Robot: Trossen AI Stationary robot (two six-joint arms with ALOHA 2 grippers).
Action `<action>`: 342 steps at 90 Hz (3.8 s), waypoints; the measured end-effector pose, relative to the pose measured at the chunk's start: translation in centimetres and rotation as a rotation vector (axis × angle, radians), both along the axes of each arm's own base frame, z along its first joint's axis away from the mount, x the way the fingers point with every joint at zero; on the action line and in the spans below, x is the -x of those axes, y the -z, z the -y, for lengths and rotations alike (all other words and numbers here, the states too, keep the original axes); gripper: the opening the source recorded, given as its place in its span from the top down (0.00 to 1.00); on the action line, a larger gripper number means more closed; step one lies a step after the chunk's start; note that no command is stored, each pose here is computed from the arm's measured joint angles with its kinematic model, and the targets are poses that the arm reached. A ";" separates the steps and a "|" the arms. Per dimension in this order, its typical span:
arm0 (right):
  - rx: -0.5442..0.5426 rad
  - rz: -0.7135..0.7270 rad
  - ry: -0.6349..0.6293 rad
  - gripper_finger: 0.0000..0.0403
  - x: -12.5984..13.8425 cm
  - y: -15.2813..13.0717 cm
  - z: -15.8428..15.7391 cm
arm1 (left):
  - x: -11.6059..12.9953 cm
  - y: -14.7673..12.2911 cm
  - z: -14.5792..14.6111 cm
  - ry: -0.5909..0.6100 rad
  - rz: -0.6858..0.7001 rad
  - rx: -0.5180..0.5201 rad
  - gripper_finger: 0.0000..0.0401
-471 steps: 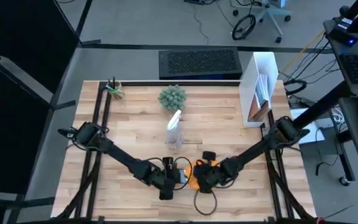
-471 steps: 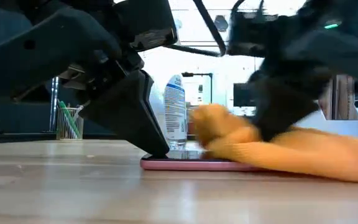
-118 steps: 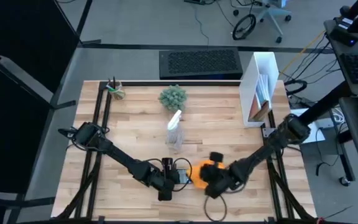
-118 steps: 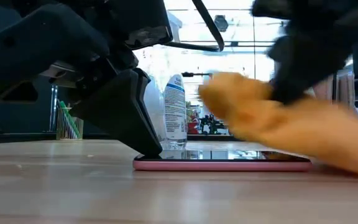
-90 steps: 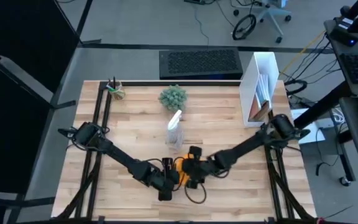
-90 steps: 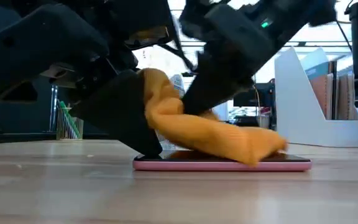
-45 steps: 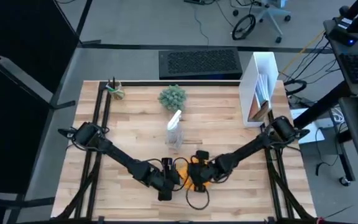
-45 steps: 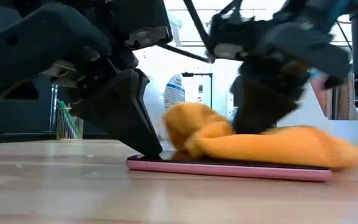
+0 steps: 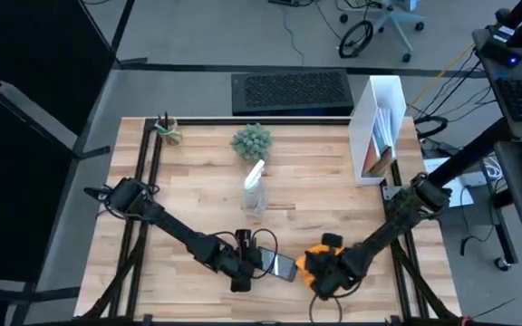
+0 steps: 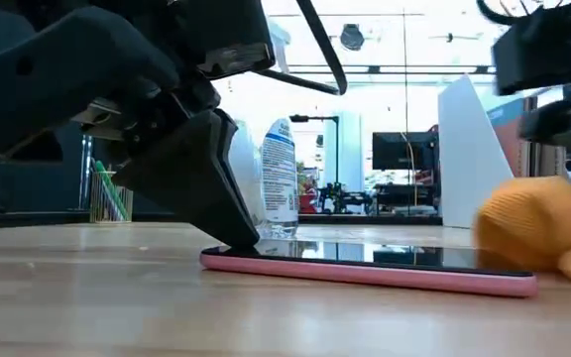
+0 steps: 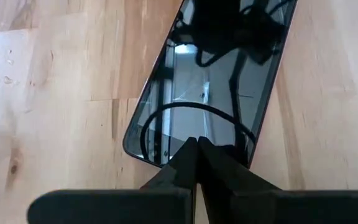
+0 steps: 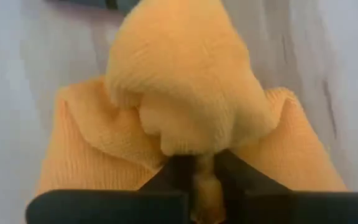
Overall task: Apply microfiber cloth
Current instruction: Wipe the front of the pink phone with the orange microfiber cloth, then return to Home Position
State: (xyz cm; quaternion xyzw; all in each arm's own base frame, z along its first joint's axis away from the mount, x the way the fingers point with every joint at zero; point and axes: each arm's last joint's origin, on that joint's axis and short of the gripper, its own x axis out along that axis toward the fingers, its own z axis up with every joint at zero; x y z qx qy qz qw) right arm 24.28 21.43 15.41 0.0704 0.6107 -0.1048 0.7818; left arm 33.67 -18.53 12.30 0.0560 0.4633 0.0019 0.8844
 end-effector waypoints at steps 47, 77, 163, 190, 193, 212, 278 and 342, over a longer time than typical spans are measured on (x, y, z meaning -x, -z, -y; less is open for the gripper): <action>0.025 -0.004 0.220 0.41 2.6 -4.6 2.1 | 1.6 -6.9 -0.1 0.068 0.062 0.011 1.00; -0.079 0.191 0.179 0.26 2.9 -9.8 4.8 | 2.9 -10.0 -2.9 0.017 0.019 -0.022 1.00; 0.071 -0.131 0.084 0.92 3.4 -0.8 3.4 | 4.7 -10.9 -3.4 0.023 -0.019 0.015 1.00; -0.108 0.102 0.180 0.78 3.4 -3.8 2.0 | 3.0 -7.2 -2.5 0.056 -0.080 -0.036 1.00; -0.109 0.102 0.183 0.75 3.6 -3.7 1.8 | 2.9 -6.8 -2.4 0.068 -0.083 -0.042 1.00; -0.140 0.144 0.093 0.63 4.0 -3.8 0.5 | 3.1 -7.5 -2.4 0.113 -0.069 -0.051 1.00; -0.077 0.438 -0.209 0.87 -1.8 -5.3 18.4 | 12.0 -9.1 -12.3 -0.008 0.303 0.123 1.00; -0.145 1.230 -0.035 0.98 10.6 -3.8 21.0 | 17.0 -8.4 -15.5 -0.135 0.655 0.215 1.00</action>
